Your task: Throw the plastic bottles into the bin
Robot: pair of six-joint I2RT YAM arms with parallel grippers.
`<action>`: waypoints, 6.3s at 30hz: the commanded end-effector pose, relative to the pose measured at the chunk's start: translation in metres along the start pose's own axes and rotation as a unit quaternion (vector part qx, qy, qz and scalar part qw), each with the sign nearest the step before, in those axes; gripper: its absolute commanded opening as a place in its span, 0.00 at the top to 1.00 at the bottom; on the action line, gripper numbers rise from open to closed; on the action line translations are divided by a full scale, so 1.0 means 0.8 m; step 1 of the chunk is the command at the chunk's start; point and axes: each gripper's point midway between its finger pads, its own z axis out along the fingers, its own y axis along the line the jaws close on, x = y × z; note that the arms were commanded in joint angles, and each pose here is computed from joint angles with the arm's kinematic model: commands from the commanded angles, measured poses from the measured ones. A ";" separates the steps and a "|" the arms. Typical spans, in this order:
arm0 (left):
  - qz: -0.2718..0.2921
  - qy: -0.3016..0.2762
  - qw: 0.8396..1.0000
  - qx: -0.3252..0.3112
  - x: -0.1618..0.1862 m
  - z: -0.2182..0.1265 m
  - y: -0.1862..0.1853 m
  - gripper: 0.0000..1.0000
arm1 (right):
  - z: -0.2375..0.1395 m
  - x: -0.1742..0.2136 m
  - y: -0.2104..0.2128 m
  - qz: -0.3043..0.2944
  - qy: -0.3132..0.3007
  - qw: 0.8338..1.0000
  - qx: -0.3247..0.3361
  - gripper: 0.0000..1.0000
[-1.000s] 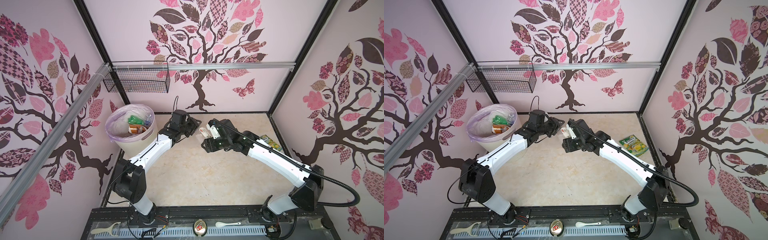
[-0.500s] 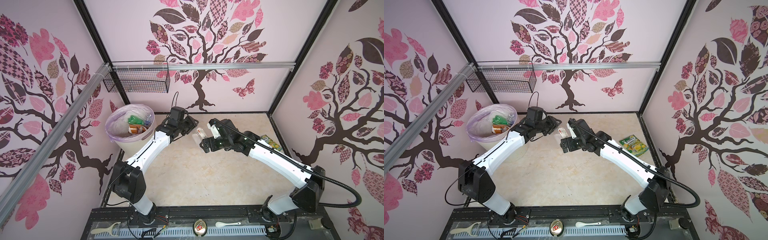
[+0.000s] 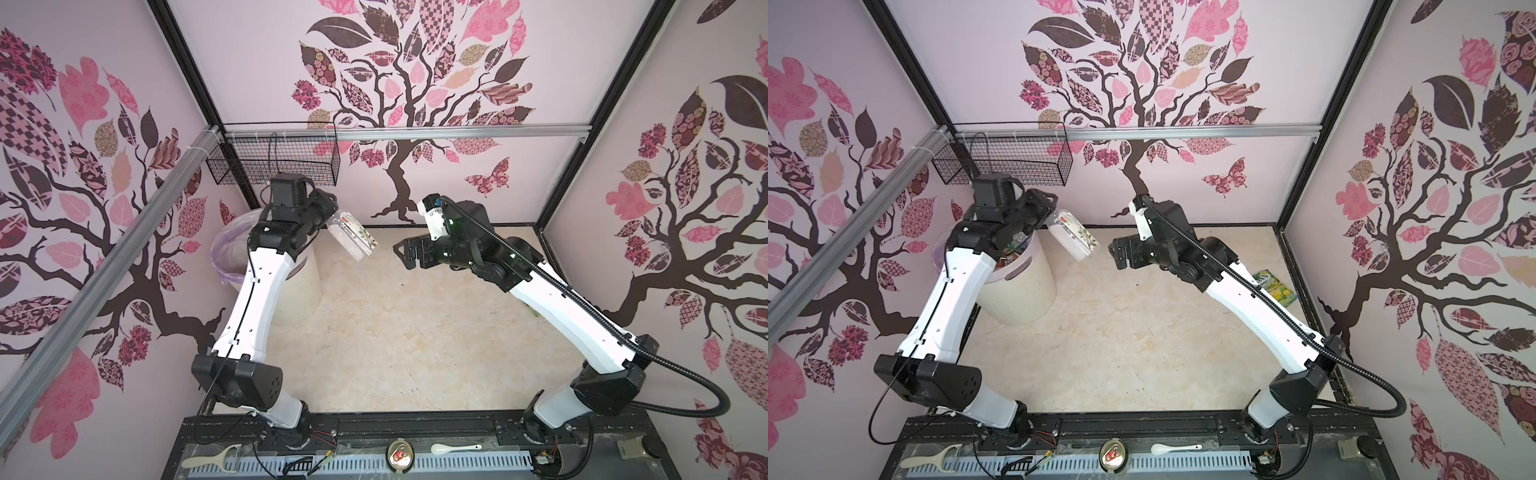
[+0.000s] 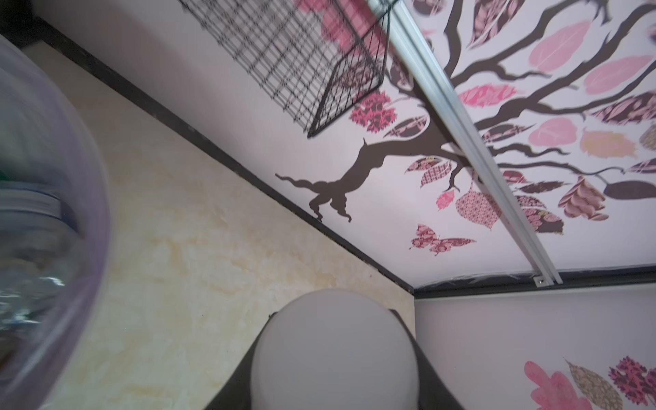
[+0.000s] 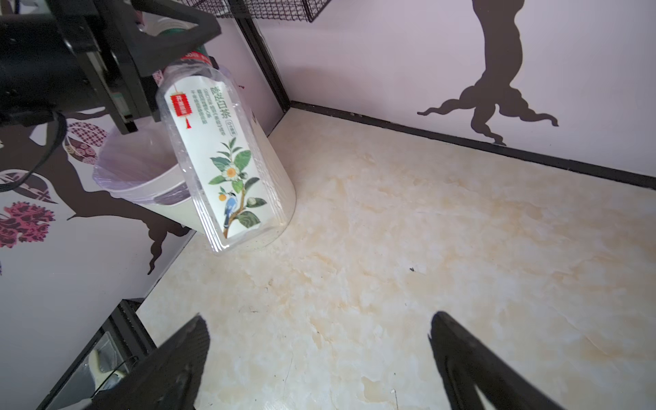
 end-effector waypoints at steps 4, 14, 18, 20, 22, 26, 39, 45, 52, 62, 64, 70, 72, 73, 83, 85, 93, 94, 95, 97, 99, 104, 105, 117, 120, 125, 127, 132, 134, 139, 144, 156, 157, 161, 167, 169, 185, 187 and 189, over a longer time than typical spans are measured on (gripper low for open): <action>0.040 -0.198 0.979 -0.038 -0.151 -0.116 -0.001 0.71 | 0.013 -0.025 0.021 -0.008 0.001 1.000 -0.026 0.00; 0.163 -0.438 0.878 -0.107 -0.282 -0.239 -0.043 0.73 | 0.016 -0.014 0.024 -0.008 0.003 0.999 -0.043 0.00; 0.199 -0.462 0.855 -0.126 -0.293 -0.239 -0.046 0.73 | 0.019 -0.004 0.017 -0.021 0.006 0.999 -0.035 0.01; 0.207 -0.457 0.852 -0.148 -0.292 -0.226 -0.033 0.73 | 0.023 -0.002 0.015 -0.025 0.009 0.999 -0.032 0.00; 0.212 -0.439 0.857 -0.167 -0.284 -0.199 -0.015 0.73 | 0.028 -0.001 0.013 -0.019 0.012 0.999 -0.038 0.00; 0.205 -0.382 0.873 -0.224 -0.247 -0.126 0.055 0.69 | 0.040 0.002 0.001 0.018 0.026 0.998 -0.053 0.00; 0.181 -0.305 0.899 -0.256 -0.186 -0.095 0.117 0.10 | 0.058 0.012 -0.017 0.050 0.047 0.996 -0.058 0.01; 0.135 -0.285 0.924 -0.216 -0.172 -0.097 0.109 0.02 | 0.060 0.015 -0.018 0.054 0.049 0.996 -0.058 0.00; 0.089 -0.160 0.969 -0.166 -0.094 -0.056 0.113 0.02 | 0.053 0.018 -0.020 0.056 0.050 0.996 -0.053 0.00; 0.169 0.045 0.964 -0.198 0.015 -0.005 0.116 0.02 | 0.034 0.028 -0.024 0.062 0.052 0.996 -0.046 0.00; 0.173 0.061 0.961 -0.206 0.022 -0.002 0.123 0.04 | 0.030 0.032 -0.025 0.062 0.054 0.996 -0.043 0.00; 0.205 0.094 0.945 -0.238 0.038 0.011 0.149 0.09 | 0.020 0.040 -0.028 0.063 0.058 0.996 -0.038 0.00; 0.214 0.097 0.943 -0.235 0.040 0.014 0.150 0.16 | 0.017 0.042 -0.030 0.062 0.059 0.996 -0.035 0.01; 0.215 0.097 0.944 -0.232 0.041 0.014 0.148 0.18 | 0.017 0.044 -0.030 0.062 0.060 0.996 -0.034 0.01; 0.234 0.125 0.943 -0.201 0.066 0.028 0.140 0.41 | 0.014 0.048 -0.034 0.062 0.063 0.996 -0.027 0.01; 0.237 0.132 0.942 -0.198 0.071 0.033 0.141 0.43 | 0.015 0.050 -0.034 0.062 0.065 0.996 -0.028 0.01; 0.243 0.147 0.940 -0.190 0.080 0.046 0.141 0.60 | 0.017 0.050 -0.034 0.062 0.066 0.995 -0.027 0.01; 0.243 0.153 0.939 -0.191 0.083 0.049 0.143 0.61 | 0.018 0.051 -0.035 0.063 0.068 0.995 -0.026 0.01; 0.243 0.159 0.937 -0.192 0.086 0.051 0.145 0.61 | 0.018 0.051 -0.034 0.063 0.067 0.995 -0.026 0.00; 0.243 0.169 0.935 -0.194 0.091 0.054 0.147 0.67 | 0.019 0.051 -0.033 0.064 0.068 0.995 -0.027 0.01; 0.243 0.167 0.937 -0.190 0.090 0.053 0.143 0.74 | 0.020 0.052 -0.034 0.064 0.069 0.995 -0.027 0.00; 0.245 0.163 0.942 -0.159 0.095 0.050 0.114 0.87 | 0.020 0.051 -0.035 0.064 0.069 0.995 -0.025 0.00; 0.246 0.163 0.944 -0.150 0.099 0.050 0.105 0.89 | 0.021 0.052 -0.035 0.064 0.069 0.995 -0.025 0.01; 0.290 0.172 0.941 -0.022 0.192 0.067 -0.049 0.95 | -0.001 0.047 -0.066 0.066 0.054 0.995 0.043 0.01; 0.294 0.178 0.939 0.005 0.220 0.078 -0.080 0.95 | -0.016 0.048 -0.087 0.080 0.046 0.993 0.071 0.00; 0.301 0.197 0.932 0.047 0.274 0.094 -0.127 0.95 | -0.049 0.048 -0.129 0.084 0.026 0.987 0.136 0.00; 0.307 0.203 0.928 0.063 0.297 0.097 -0.145 0.95 | -0.061 0.049 -0.143 0.089 0.020 0.983 0.157 0.00; 0.300 0.214 0.923 0.109 0.341 0.102 -0.188 0.94 | -0.086 0.056 -0.174 0.119 0.006 0.974 0.193 0.01; 0.293 0.218 0.923 0.126 0.354 0.103 -0.201 0.94 | -0.097 0.057 -0.187 0.129 -0.001 0.970 0.207 0.01; 0.278 0.230 0.920 0.155 0.382 0.105 -0.221 0.93 | -0.106 0.057 -0.196 0.125 -0.005 0.965 0.230 0.00; 0.288 0.230 0.916 0.161 0.384 0.102 -0.222 0.88 | -0.104 0.057 -0.197 0.125 -0.003 0.965 0.231 0.01; 0.251 0.203 0.933 0.159 0.324 0.085 -0.220 0.36 | -0.104 0.078 -0.205 0.127 0.011 0.962 0.242 0.01; 0.249 0.198 0.935 0.160 0.317 0.082 -0.221 0.31 | -0.105 0.081 -0.206 0.127 0.010 0.961 0.244 0.00; 0.244 0.175 0.939 0.169 0.288 0.063 -0.230 0.11 | -0.110 0.086 -0.206 0.127 0.008 0.961 0.245 0.00; 0.217 0.138 0.947 0.194 0.233 0.029 -0.247 0.02 | -0.112 0.083 -0.210 0.117 0.004 0.960 0.253 0.01; 0.216 0.123 0.949 0.194 0.212 0.016 -0.246 0.02 | -0.111 0.079 -0.210 0.117 0.001 0.960 0.254 0.01; 0.213 -0.051 0.974 0.049 0.036 -0.070 -0.046 0.02 | -0.079 0.080 -0.243 0.125 -0.015 0.945 0.302 0.01; 0.212 -0.074 0.974 -0.011 0.023 -0.072 0.014 0.02 | -0.068 0.090 -0.261 0.122 -0.014 0.935 0.333 0.00; 0.217 -0.082 0.969 -0.081 0.023 -0.072 0.075 0.02 | -0.057 0.100 -0.276 0.109 -0.006 0.928 0.357 0.00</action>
